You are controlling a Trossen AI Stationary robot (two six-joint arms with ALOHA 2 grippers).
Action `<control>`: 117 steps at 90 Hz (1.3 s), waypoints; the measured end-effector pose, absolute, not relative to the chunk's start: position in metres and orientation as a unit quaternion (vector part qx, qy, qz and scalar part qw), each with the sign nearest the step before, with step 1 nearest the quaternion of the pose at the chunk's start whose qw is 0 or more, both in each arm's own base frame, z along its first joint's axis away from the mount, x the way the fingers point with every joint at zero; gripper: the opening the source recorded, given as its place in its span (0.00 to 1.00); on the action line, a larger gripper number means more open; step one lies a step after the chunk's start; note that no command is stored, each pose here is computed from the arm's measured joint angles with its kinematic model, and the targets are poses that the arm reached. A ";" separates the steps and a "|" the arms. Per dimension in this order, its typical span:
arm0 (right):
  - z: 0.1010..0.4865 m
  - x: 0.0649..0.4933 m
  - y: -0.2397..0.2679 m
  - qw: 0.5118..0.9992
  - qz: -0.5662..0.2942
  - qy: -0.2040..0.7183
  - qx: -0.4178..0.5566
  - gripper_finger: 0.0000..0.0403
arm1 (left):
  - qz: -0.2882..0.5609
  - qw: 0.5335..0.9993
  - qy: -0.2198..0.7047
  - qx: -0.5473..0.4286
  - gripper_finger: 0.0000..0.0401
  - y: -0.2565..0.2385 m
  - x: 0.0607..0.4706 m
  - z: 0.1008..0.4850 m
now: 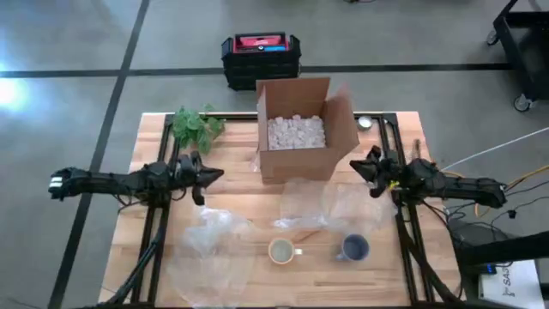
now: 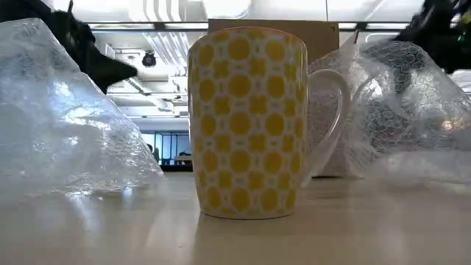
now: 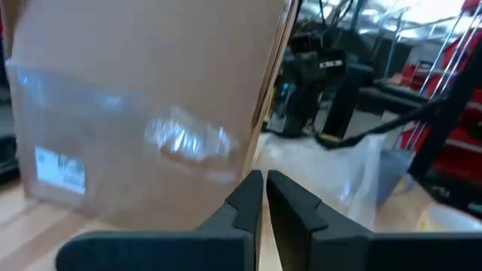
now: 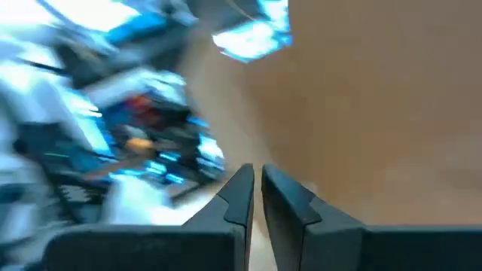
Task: Wrap mug
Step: Wrap the purple mug with bubble wrap
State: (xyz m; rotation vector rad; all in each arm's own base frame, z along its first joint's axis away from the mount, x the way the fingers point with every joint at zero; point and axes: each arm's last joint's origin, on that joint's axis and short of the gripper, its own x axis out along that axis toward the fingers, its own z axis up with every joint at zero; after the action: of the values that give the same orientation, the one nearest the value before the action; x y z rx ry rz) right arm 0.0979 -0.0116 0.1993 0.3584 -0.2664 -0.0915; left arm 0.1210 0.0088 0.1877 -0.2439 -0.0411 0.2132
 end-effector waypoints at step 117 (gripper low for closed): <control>0.133 0.283 0.032 0.817 -0.017 0.575 0.037 0.04 | 0.010 0.963 0.240 -0.124 0.00 -0.017 0.202 0.217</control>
State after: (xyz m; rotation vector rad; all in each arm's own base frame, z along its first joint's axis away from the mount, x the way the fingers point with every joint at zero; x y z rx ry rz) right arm 0.2832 0.0325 0.1334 0.0782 1.2262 -0.0369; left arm 0.2017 -0.0166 0.2166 -0.2507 0.4871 0.0209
